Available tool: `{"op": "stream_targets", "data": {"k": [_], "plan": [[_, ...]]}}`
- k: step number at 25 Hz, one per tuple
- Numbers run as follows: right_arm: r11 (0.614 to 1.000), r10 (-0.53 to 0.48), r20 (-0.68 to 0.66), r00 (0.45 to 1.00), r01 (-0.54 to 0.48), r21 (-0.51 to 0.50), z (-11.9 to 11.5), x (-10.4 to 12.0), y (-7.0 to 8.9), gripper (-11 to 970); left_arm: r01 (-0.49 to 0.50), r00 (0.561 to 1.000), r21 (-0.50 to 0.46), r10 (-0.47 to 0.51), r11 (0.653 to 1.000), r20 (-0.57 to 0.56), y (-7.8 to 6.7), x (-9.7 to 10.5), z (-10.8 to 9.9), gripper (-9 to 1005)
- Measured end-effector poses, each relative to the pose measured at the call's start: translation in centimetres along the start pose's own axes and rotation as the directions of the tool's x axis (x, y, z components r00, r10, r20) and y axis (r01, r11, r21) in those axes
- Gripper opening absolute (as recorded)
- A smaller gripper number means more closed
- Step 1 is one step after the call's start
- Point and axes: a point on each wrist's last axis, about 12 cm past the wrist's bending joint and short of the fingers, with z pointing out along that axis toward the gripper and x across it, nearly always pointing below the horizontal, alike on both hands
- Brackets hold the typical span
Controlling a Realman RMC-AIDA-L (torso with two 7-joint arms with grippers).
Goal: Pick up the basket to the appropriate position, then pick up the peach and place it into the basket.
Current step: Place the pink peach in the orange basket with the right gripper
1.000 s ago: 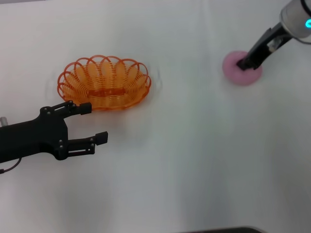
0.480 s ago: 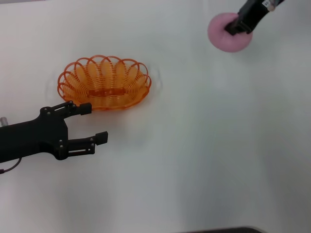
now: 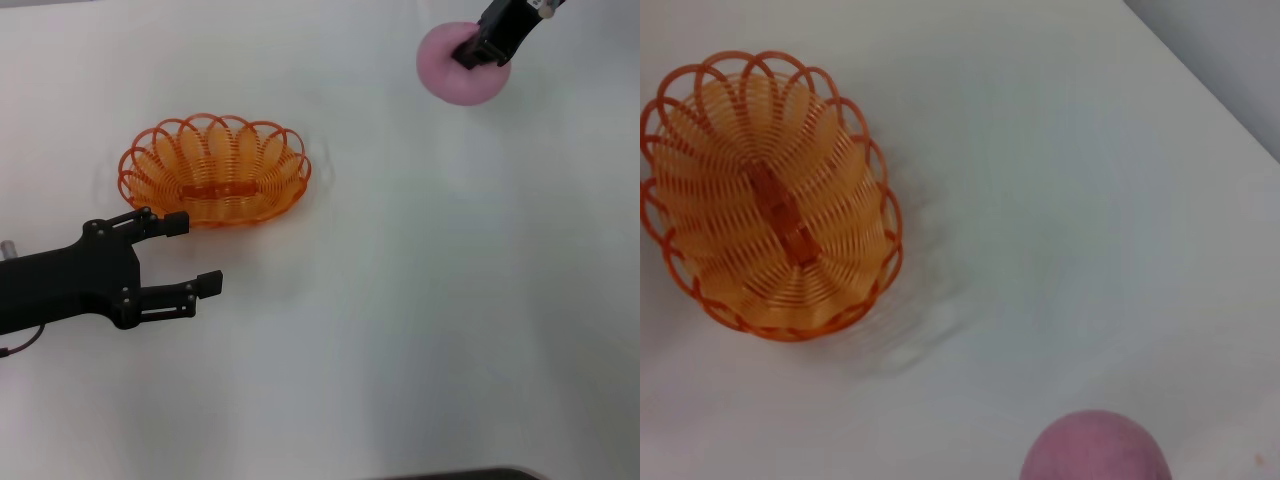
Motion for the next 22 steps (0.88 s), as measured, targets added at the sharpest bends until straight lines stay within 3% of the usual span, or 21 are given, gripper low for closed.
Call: {"op": "stream_targets", "data": {"k": [10,22], "plan": [[0.996,-0.044,0.09,0.995,0.051,-0.075,1.4,-2.2,1.6,87,-0.003,1.0,0.002,0.003,1.0,0.002,0.0,-0.1,0.1,888],[0.978,-0.079,0.214,0.974,0.117,-0.172,5.6,-6.1,3.7,115,0.003,1.0,0.002,-0.003,1.0,0.007,0.0,0.0,0.3,888]]}}
